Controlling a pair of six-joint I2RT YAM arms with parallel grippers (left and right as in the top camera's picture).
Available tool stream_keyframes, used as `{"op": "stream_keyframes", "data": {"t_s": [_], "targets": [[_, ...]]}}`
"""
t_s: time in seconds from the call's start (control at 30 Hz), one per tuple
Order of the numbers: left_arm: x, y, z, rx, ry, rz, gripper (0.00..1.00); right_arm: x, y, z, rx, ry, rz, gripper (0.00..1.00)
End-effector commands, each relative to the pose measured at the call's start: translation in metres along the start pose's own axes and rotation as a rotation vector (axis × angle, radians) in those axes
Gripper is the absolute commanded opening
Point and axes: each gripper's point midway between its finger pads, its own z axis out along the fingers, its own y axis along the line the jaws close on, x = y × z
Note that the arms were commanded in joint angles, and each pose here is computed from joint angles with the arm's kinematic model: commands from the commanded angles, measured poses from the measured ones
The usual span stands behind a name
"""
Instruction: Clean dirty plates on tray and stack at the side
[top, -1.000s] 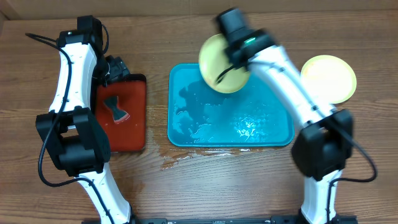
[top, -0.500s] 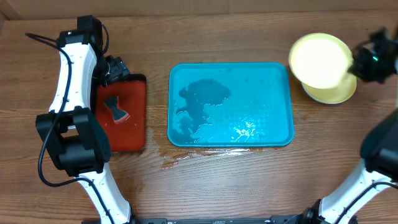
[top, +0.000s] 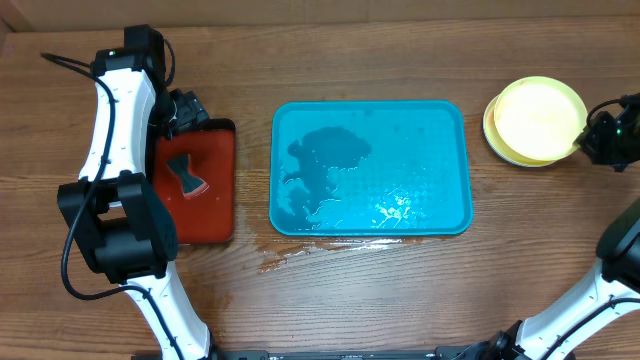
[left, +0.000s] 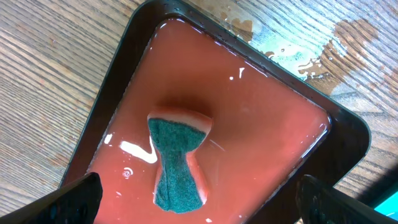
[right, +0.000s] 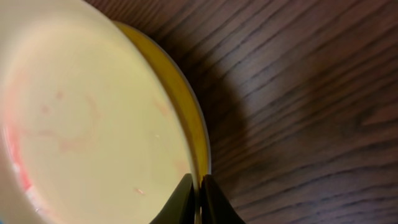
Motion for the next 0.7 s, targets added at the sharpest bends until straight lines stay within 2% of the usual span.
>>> {"op": "stream_keyframes", "data": {"t_s": [0.0,0.03,0.07,0.1,0.33,0.67], "targets": [[-0.002,-0.002,-0.003,0.008,-0.006,-0.002,1.00,0.002,0.002,0.000,0.011,-0.004,0.003,0.27],[-0.002,-0.002,-0.003,0.008,-0.006,-0.002,1.00,0.003,0.002,0.000,0.011,-0.001,0.004,0.36],[-0.002,-0.002,-0.003,0.008,-0.006,-0.002,1.00,0.008,0.004,0.000,0.005,0.017,0.008,0.96],[-0.002,-0.002,-0.003,0.008,-0.006,-0.002,1.00,0.011,0.006,-0.001,-0.009,0.031,0.012,1.00],[-0.002,-0.002,-0.003,0.008,-0.006,-0.002,1.00,0.024,0.041,-0.031,-0.156,0.067,0.019,1.00],[-0.002,-0.002,-0.003,0.008,-0.006,-0.002,1.00,0.041,0.118,-0.160,-0.217,-0.129,-0.149,1.00]]}}
